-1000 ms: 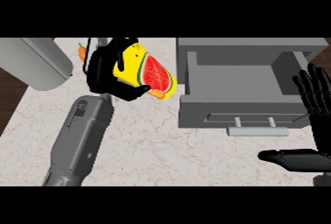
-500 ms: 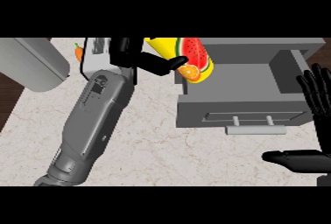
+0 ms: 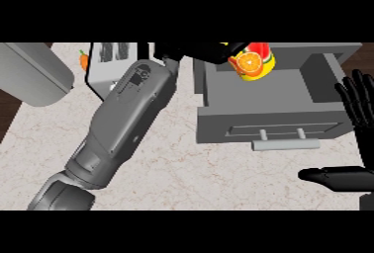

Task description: Pick up the cup, place it into the drawer and close the drawer

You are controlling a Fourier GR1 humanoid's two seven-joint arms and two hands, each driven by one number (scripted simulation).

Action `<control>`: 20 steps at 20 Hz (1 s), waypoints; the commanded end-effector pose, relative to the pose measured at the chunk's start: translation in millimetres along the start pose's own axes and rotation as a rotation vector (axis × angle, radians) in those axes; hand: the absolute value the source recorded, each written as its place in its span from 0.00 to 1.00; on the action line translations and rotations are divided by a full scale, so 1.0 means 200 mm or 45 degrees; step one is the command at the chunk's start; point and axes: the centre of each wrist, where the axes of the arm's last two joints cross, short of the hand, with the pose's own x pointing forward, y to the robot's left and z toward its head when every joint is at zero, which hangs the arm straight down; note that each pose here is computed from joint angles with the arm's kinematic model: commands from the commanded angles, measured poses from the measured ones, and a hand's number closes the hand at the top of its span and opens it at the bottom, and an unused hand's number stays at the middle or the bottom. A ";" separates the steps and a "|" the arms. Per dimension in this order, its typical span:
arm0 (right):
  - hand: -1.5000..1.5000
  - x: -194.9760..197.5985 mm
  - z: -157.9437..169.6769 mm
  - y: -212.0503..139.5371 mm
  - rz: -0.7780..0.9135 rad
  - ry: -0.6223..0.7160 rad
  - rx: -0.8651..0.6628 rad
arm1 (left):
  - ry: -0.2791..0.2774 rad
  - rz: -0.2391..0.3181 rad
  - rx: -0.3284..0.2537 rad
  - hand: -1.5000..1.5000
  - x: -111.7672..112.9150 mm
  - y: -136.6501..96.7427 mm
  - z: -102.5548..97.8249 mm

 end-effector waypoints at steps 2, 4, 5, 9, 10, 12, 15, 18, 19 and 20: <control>0.00 0.02 -0.02 0.02 0.003 -0.010 -0.005 | 0.078 -0.057 0.021 1.00 -0.07 -0.08 0.02; 0.00 0.05 -0.06 0.08 -0.007 -0.017 0.037 | 0.074 -0.087 0.021 1.00 -0.12 -0.08 0.02; 0.00 0.10 -0.10 0.03 -0.016 -0.036 0.020 | 0.120 -0.079 -0.008 1.00 -0.07 -0.10 -0.03; 0.00 -0.01 -0.01 0.00 -0.013 -0.018 0.034 | 0.111 -0.106 0.003 1.00 -0.13 -0.13 0.02; 0.00 0.04 -0.06 0.01 -0.005 -0.009 0.020 | 0.145 -0.118 -0.037 1.00 -0.14 -0.13 0.03; 0.00 0.12 -0.02 0.04 -0.006 -0.036 0.040 | 0.190 -0.148 -0.009 1.00 -0.21 -0.10 0.07; 0.00 0.03 -0.01 -0.03 -0.011 -0.025 0.054 | 0.224 -0.286 -0.037 1.00 -0.16 -0.16 0.03; 0.00 0.02 -0.02 -0.02 -0.013 -0.033 0.029 | 0.260 -0.311 -0.099 0.00 -0.24 -0.14 0.10; 0.00 -0.02 0.00 0.01 0.002 0.013 0.037 | 0.286 -0.285 -0.095 0.00 -0.23 -0.17 0.11; 0.00 0.03 -0.08 0.06 -0.016 -0.021 0.039 | 0.304 -0.303 -0.124 0.00 -0.29 -0.16 0.16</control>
